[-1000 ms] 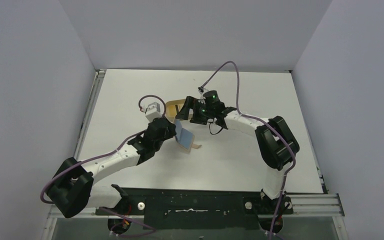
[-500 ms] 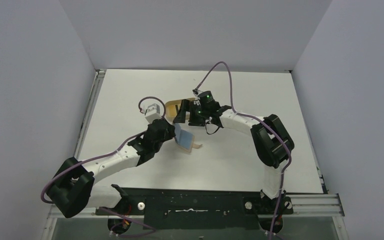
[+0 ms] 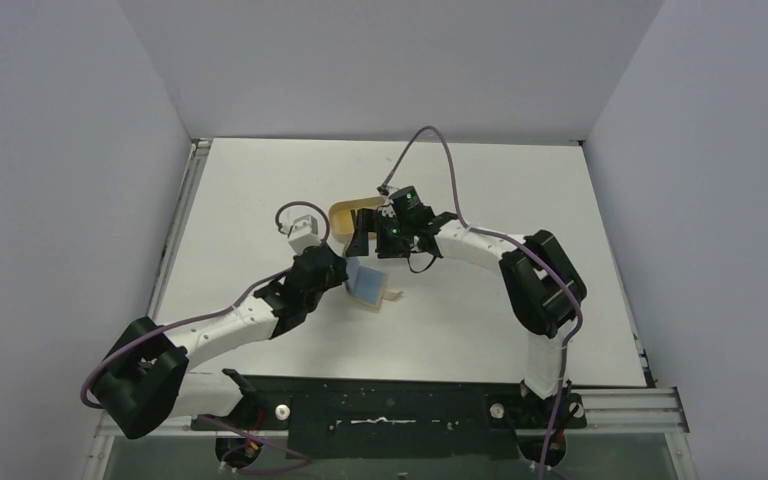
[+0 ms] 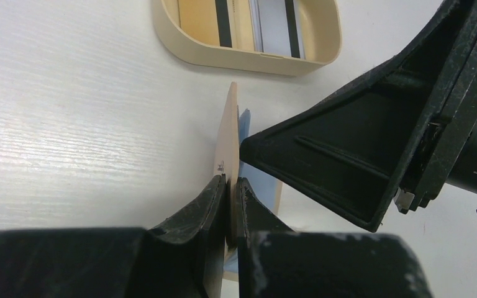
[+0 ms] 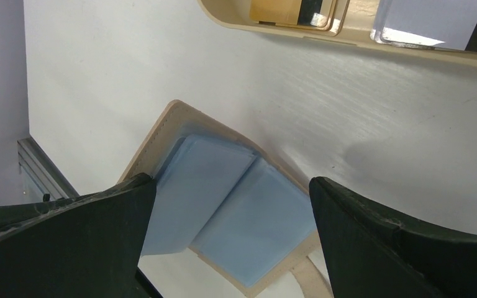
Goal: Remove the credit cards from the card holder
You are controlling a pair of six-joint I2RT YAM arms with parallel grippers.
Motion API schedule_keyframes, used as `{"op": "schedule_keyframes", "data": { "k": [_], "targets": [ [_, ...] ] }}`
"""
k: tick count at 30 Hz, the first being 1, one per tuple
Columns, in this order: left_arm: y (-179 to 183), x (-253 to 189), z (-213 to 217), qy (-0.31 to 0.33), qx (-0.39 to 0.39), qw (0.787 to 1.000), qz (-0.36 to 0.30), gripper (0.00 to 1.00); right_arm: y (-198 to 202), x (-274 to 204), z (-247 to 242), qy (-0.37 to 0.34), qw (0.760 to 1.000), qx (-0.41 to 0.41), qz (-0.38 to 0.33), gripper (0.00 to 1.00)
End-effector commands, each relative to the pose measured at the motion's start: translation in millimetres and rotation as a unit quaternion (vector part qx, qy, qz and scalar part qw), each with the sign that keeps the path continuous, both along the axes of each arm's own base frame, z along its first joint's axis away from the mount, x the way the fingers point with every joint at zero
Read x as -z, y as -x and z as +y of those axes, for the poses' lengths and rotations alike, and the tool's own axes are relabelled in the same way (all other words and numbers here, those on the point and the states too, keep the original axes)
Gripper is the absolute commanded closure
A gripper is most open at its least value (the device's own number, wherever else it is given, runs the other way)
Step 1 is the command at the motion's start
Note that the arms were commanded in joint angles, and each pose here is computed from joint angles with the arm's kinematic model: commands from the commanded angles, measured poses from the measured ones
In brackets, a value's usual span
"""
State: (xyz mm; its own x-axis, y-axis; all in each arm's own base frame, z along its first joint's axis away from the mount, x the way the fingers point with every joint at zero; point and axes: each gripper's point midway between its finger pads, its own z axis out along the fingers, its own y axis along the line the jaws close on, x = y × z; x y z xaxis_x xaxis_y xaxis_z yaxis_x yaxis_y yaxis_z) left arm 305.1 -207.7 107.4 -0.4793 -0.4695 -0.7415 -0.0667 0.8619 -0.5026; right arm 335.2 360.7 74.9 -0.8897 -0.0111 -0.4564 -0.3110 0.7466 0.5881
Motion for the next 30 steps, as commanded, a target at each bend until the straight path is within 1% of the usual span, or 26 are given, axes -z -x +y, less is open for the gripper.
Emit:
{"op": "schedule_keyframes", "data": {
  "k": [1, 9, 13, 21, 26, 30],
  "targets": [
    [-18.0, -50.7, -4.5, 0.059, -0.024, 0.995, -0.081, 1.0, 16.9, 28.3, -6.3, 0.038, 0.999, -0.021, 0.019, 0.0],
    [-15.7, -55.1, -0.1, 0.066, -0.028, 0.993, -0.092, 1.0, 22.4, 45.0, -5.8, 0.058, 0.998, -0.028, 0.022, 0.0],
    [-14.3, -50.5, 1.7, 0.064, -0.032, 0.994, -0.086, 1.0, 25.9, 48.0, -7.4, 0.068, 0.997, -0.032, 0.022, 0.0],
    [-12.8, -44.3, 4.7, 0.066, -0.04, 0.994, -0.08, 1.0, 26.9, 41.2, -39.9, 0.121, 0.992, -0.024, 0.004, 0.0],
    [-9.8, -32.9, 7.4, 0.068, -0.046, 0.994, -0.07, 1.0, 4.0, 9.8, -66.0, 0.096, 0.995, 0.029, -0.023, 0.0],
    [-7.7, -18.9, 11.0, 0.077, -0.056, 0.993, -0.064, 1.0, -9.0, -11.1, -74.5, 0.062, 0.995, 0.054, -0.051, 0.0]
  ]
}}
